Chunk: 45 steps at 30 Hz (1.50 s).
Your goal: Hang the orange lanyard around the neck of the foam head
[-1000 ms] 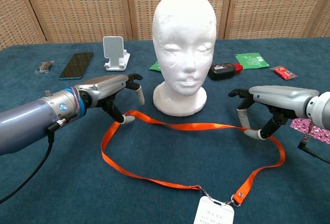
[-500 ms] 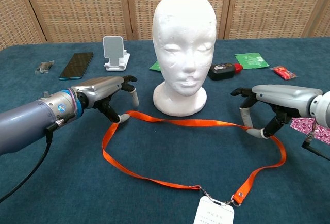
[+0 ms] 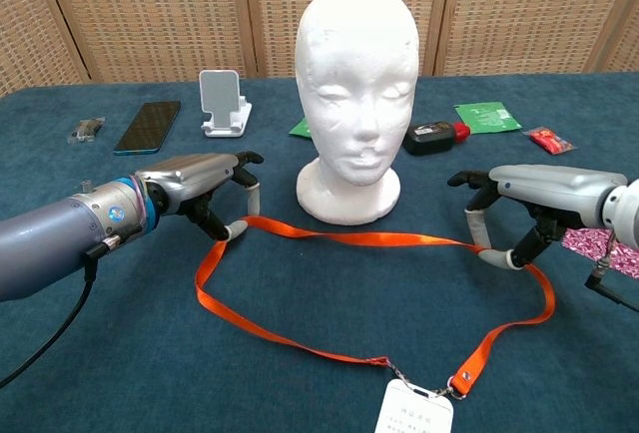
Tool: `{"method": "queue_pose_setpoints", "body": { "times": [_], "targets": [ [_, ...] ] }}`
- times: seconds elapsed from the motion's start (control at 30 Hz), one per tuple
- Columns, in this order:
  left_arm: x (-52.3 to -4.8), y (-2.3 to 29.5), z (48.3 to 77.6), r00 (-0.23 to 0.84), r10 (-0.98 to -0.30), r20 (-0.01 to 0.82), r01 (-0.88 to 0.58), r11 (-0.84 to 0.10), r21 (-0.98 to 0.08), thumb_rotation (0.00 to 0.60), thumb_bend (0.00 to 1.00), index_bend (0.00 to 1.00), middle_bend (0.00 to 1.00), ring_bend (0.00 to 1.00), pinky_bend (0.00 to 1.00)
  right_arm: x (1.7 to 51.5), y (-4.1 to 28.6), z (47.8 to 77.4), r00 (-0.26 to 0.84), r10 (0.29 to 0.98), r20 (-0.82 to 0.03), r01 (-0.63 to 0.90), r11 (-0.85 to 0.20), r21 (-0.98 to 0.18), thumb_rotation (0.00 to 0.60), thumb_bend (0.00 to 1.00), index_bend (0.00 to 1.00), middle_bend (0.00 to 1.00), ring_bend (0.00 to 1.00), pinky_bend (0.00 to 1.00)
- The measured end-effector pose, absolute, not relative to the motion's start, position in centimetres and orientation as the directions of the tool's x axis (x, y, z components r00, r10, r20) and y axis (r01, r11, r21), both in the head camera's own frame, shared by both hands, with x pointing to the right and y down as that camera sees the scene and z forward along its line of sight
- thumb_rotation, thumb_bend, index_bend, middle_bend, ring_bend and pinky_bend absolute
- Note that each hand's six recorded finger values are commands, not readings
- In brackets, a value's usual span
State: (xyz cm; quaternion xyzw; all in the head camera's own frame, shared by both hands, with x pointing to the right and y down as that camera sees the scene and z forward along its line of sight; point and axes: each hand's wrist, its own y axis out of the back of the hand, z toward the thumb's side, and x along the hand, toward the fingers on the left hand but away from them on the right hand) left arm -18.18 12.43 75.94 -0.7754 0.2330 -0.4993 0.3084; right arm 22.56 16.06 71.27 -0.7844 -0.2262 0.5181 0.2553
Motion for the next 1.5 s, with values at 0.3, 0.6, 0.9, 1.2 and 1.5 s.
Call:
{"method": "queue_pose_setpoints", "body": {
  "times": [0.3, 0.6, 0.9, 1.2, 1.5],
  "targets": [
    [-18.0, 12.7, 76.1, 0.396, -0.663, 0.635, -0.051, -0.707, -0.706, 0.6, 0.45, 0.55, 0.0, 0.0, 0.0, 22.4, 16.0, 71.1, 0.364, 0.621, -0.694, 0.091, -0.765, -0.637, 0.6, 0.67, 0.79, 0.07, 0.0, 0.0],
    [-18.0, 12.8, 75.6, 0.41, -0.666, 0.624, -0.064, -0.703, -0.708, 0.6, 0.46, 0.64, 0.0, 0.0, 0.0, 22.1, 16.1, 70.8, 0.371, 0.619, -0.693, 0.089, -0.766, -0.637, 0.6, 0.67, 0.79, 0.07, 0.0, 0.0],
    [-18.5, 13.2, 74.3, 0.45, -0.673, 0.587, -0.062, -0.679, -0.731, 0.6, 0.46, 0.66, 0.0, 0.0, 0.0, 21.4, 16.4, 70.1, 0.407, 0.613, -0.677, 0.078, -0.762, -0.643, 0.6, 0.67, 0.8, 0.08, 0.0, 0.0],
    [-20.1, 14.2, 71.9, 0.525, -0.701, 0.483, -0.088, -0.609, -0.788, 0.6, 0.46, 0.67, 0.0, 0.0, 0.0, 20.4, 16.6, 68.7, 0.471, 0.609, -0.638, 0.076, -0.748, -0.659, 0.6, 0.67, 0.8, 0.08, 0.0, 0.0],
    [-21.5, 14.2, 68.8, 0.607, -0.716, 0.346, -0.15, -0.531, -0.834, 0.6, 0.46, 0.68, 0.0, 0.0, 0.0, 20.5, 16.9, 66.3, 0.501, 0.622, -0.602, 0.079, -0.725, -0.684, 0.6, 0.67, 0.8, 0.08, 0.0, 0.0]
  ]
}}
